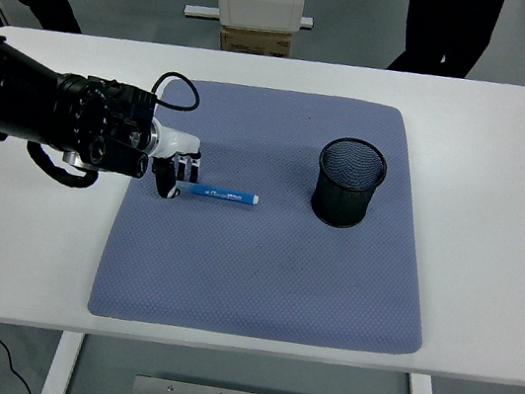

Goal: Left hand places marker in pen holder

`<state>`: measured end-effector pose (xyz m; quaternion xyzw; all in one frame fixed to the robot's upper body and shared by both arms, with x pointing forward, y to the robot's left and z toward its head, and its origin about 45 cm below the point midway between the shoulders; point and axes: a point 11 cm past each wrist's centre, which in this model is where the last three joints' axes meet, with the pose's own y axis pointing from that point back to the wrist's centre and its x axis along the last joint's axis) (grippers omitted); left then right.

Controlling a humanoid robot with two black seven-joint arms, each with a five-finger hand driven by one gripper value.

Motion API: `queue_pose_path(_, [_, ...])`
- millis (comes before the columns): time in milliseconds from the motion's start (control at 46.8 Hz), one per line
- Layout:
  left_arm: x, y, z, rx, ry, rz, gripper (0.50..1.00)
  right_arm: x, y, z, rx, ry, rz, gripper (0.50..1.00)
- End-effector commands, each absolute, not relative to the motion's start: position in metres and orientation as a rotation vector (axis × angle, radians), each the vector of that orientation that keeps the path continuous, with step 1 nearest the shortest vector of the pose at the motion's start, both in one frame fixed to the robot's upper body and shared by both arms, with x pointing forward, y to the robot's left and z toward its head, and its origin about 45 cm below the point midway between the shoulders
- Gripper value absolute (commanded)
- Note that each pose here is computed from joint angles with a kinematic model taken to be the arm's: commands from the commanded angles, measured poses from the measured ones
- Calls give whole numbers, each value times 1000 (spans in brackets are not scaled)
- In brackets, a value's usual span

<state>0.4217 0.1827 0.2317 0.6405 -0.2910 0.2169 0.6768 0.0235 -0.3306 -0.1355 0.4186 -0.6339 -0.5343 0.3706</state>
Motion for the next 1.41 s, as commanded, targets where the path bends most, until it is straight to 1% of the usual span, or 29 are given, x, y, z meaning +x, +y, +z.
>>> queue_pose_path(0, [422, 183, 232, 1439, -657, 491, 590, 23, -331, -135, 1074, -1626, -1372, 1000])
queue_pose_path(235, [422, 183, 232, 1438, -657, 490, 587, 24, -330, -135, 1075, -1626, -1373, 1000])
queue_pose_path(299, [422, 183, 232, 1439, -657, 491, 572, 23, -331, -135, 1072, -1626, -1371, 1000])
queue_pose_path(342, [422, 183, 232, 1439, -657, 491, 572, 24, -331, -135, 1075, -1627, -1371, 1000])
queue_pose_path(363, [422, 182, 232, 1438, -659, 490, 558, 24, -331, -135, 1073, -1628, -1370, 1000])
queue_pose_path(427, [422, 183, 232, 1439, -659, 490, 552, 24, -331, -135, 1075, -1627, -1371, 1000])
queue_pose_path(513, [422, 183, 232, 1439, -660, 490, 502, 24, -330, -135, 1074, -1626, -1372, 1000])
queue_pose_path(534, [423, 183, 232, 1439, -661, 491, 500, 24, -331, -135, 1075, -1627, -1371, 1000])
queue_pose_path(1389, [423, 184, 233, 1446, -660, 488, 500, 24, -331, -135, 1073, -1628, -1370, 1000])
